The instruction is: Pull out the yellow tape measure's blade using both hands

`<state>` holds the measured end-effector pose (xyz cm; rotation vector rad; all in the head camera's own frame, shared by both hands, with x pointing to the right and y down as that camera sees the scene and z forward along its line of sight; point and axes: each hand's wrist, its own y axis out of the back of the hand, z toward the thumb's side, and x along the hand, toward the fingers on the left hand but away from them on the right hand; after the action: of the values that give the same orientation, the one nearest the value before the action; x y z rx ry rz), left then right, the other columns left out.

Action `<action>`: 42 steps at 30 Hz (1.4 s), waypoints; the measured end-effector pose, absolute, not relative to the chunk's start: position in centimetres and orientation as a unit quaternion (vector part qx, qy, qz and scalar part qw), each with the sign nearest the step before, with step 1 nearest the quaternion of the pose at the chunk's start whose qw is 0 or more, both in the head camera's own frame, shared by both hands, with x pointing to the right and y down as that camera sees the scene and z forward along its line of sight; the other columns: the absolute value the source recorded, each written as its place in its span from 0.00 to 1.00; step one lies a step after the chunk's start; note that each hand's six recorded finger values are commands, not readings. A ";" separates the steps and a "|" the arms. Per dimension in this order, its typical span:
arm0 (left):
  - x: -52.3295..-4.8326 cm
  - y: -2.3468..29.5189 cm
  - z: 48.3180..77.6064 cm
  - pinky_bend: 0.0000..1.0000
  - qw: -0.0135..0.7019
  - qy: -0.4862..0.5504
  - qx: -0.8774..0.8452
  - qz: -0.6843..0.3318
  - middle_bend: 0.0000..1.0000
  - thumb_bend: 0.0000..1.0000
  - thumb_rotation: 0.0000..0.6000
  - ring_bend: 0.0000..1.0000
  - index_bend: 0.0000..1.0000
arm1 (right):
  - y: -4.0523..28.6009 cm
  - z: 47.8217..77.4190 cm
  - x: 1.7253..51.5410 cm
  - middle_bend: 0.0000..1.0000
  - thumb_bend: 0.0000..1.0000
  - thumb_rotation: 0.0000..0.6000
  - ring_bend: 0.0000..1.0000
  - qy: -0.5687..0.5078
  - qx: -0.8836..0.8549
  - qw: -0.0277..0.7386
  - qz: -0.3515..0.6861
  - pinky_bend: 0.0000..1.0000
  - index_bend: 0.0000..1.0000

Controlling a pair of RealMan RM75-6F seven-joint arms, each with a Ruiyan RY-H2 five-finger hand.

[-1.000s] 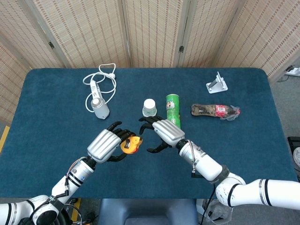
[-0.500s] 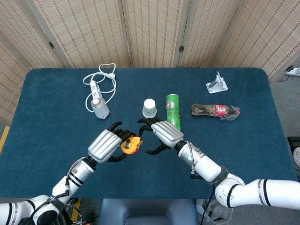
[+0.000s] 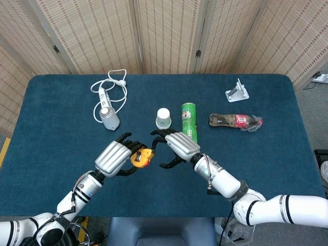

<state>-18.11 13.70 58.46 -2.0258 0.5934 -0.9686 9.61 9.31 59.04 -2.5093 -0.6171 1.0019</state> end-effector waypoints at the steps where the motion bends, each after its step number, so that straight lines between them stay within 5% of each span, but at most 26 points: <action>1: -18.1 13.7 58.5 0.15 0.398 0.234 -0.800 -0.383 0.52 0.41 1.00 0.45 0.54 | 9.3 59.0 9.6 0.18 0.23 1.00 0.13 -0.219 -0.890 0.184 0.356 0.11 0.53; 19: -18.4 13.9 58.4 0.16 0.400 0.232 -0.799 -0.385 0.52 0.41 1.00 0.45 0.54 | 9.0 59.4 9.3 0.25 0.23 1.00 0.16 -0.233 -0.886 0.185 0.354 0.11 0.71; 42: -18.8 13.9 58.0 0.16 0.400 0.240 -0.798 -0.382 0.53 0.42 1.00 0.46 0.55 | 8.3 59.5 9.4 0.26 0.23 1.00 0.18 -0.250 -0.880 0.188 0.357 0.11 0.72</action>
<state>-18.76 13.86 57.97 -2.0179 0.6069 -0.9666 9.41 8.30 59.49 -2.4765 -0.7026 1.0046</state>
